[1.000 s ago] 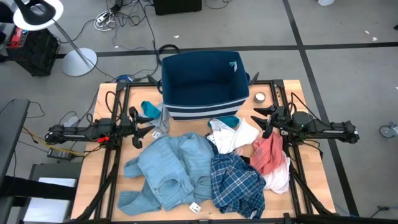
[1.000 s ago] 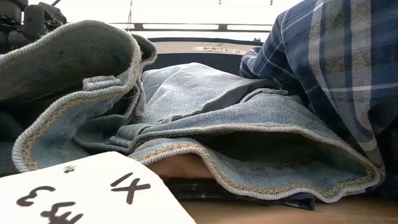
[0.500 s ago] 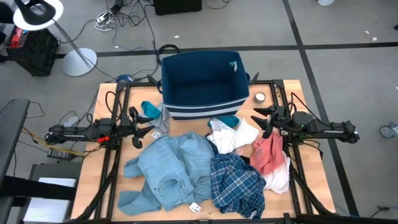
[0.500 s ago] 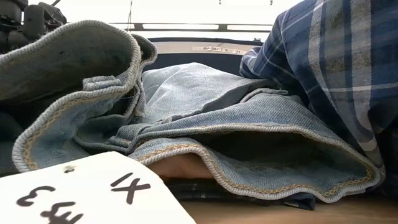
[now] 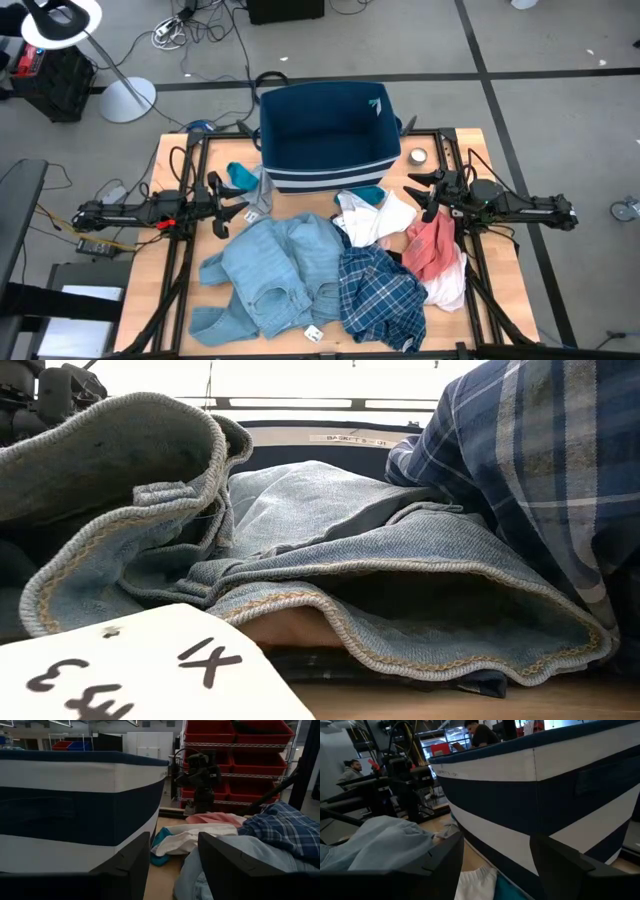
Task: Sort clothes
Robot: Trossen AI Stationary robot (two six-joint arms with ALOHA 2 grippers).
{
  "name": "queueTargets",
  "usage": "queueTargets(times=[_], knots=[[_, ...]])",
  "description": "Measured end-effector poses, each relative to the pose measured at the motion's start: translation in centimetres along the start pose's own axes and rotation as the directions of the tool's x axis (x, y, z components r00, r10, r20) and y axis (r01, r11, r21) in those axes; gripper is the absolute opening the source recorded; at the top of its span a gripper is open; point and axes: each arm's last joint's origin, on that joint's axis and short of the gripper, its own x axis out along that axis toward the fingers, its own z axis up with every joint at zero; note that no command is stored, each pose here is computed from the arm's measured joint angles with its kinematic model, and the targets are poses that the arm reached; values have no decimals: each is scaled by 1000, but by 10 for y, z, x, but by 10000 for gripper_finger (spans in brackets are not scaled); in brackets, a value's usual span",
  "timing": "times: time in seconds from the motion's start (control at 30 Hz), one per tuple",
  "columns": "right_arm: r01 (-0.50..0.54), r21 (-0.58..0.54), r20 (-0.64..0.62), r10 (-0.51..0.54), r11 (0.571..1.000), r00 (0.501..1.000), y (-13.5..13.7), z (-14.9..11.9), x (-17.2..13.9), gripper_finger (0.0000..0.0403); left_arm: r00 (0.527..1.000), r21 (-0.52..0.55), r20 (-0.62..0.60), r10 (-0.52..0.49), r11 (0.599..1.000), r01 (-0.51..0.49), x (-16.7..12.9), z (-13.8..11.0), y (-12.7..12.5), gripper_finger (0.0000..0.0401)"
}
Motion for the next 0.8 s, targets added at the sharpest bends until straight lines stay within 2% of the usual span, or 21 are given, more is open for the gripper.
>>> queueTargets(times=[0.23,0.37,0.5,0.67,0.8], knots=[[0,0,1,0,1000,1000,0,0,0,230,1000,0,0,1,1000,-1,0,0,0,173],[0,0,0,0,1000,1000,0,0,0,230,999,-3,-6,43,999,-43,0,-1,1,173],[0,0,0,0,1000,1000,0,0,0,230,996,-70,-8,92,993,-93,0,0,3,173],[0,0,0,0,1000,1000,0,0,0,230,988,-87,-72,137,986,-143,-5,17,5,173],[0,0,0,0,1000,1000,0,0,0,230,961,-61,-193,196,976,-211,-12,36,8,173]])
